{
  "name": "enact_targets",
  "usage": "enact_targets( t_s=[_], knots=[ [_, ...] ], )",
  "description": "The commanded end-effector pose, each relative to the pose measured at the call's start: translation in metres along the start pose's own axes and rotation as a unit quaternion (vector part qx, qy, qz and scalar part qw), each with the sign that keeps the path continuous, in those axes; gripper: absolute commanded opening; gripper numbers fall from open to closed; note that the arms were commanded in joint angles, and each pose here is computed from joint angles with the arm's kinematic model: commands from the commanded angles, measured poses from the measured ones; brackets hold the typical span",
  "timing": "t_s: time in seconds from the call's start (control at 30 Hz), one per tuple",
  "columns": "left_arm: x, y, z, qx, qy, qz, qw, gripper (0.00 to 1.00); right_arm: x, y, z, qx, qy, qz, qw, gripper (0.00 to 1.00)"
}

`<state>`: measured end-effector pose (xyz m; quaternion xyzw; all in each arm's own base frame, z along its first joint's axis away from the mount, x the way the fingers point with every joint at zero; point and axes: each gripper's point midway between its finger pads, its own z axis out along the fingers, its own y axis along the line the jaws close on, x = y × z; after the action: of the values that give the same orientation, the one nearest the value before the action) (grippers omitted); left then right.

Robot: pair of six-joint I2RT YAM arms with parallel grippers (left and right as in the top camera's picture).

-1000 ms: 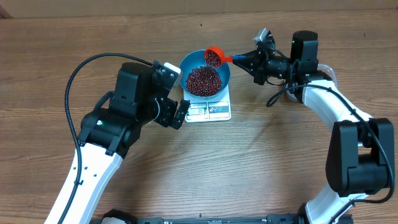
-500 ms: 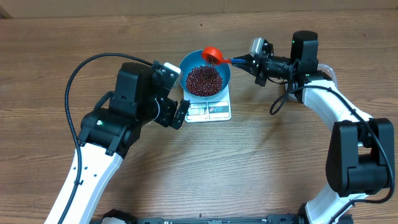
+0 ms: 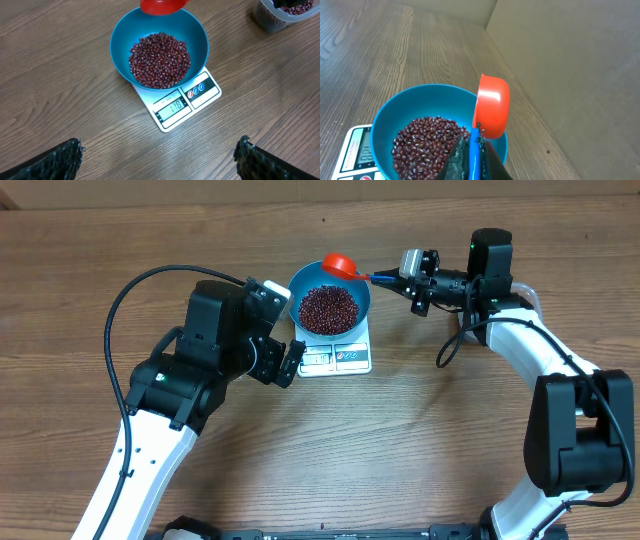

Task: Scoop item into bowl and weigh 150g on scale
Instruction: 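Tilt the scoop with the right gripper to pour beans into the bowl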

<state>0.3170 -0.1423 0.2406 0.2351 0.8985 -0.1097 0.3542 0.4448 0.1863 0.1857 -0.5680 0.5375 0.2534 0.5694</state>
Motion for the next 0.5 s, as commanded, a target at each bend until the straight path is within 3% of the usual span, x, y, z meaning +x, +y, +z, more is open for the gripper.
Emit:
enact_targets(
  t_s=[0.0,0.27,0.47],
  knots=[
    [-0.002,-0.004,-0.004,0.007,-0.007,-0.001,1.000,1.00,-0.008,0.005,0.002,-0.016,-0.019,-0.004,1.000,0.04],
    [-0.002,-0.004,-0.004,0.007,-0.007,-0.001,1.000,1.00,-0.038,-0.004,-0.007,-0.003,-0.027,0.067,0.997,0.04],
    [-0.002,-0.004,-0.004,0.007,-0.007,-0.001,1.000,1.00,-0.064,-0.040,-0.029,0.111,0.010,0.165,0.980,0.04]
  ],
)
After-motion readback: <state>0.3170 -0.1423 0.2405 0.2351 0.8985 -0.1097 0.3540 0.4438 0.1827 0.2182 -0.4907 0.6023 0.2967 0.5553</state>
